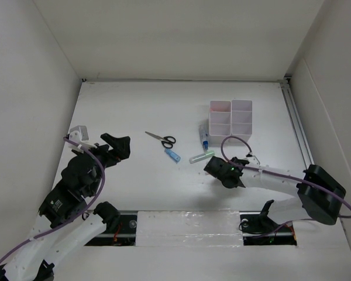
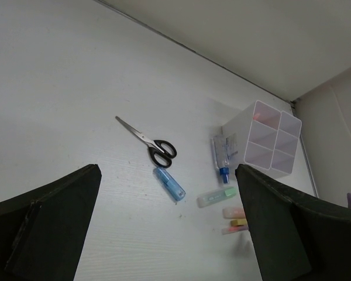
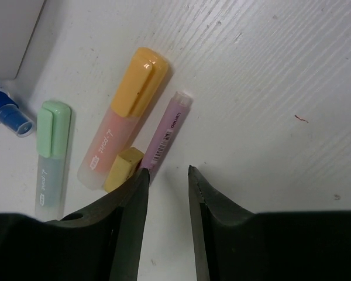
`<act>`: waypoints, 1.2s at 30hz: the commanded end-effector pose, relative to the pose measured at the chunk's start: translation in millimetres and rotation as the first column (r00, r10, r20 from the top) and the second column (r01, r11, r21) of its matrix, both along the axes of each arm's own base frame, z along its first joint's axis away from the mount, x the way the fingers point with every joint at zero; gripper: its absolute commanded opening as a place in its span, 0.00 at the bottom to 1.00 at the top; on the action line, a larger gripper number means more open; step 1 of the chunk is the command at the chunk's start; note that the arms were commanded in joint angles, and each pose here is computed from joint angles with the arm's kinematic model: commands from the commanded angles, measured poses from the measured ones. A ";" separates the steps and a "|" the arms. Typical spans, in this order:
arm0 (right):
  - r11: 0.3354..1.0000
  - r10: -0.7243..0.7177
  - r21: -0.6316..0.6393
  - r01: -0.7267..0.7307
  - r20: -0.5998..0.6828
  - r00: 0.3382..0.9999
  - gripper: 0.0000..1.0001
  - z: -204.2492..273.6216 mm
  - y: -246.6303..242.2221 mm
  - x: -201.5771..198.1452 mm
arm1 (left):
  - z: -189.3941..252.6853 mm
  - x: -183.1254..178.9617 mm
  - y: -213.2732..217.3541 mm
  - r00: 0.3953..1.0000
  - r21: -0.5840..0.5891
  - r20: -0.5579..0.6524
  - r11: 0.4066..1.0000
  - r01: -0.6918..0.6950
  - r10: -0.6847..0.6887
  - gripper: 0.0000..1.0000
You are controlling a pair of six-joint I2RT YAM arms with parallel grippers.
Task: Sort the stationery into containers
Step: Pick up the pen from the center of the board.
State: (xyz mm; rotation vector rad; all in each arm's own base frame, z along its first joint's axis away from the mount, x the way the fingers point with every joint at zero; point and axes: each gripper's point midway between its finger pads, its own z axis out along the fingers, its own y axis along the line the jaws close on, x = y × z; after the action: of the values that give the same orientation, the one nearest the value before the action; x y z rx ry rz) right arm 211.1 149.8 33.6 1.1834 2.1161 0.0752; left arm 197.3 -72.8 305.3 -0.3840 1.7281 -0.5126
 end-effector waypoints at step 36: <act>0.999 -0.050 -0.017 0.049 -0.052 0.997 0.41 -8.9 -3.2 31.0 | 10.0 -5.3 3.6 0.999 -0.028 0.054 1.000 0.010 -0.009 1.00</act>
State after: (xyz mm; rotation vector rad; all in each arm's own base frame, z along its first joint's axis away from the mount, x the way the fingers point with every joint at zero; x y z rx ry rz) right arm 236.8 133.8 24.1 1.2430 2.0895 -0.0223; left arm 190.5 -70.9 309.2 -0.3764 1.7039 -0.5479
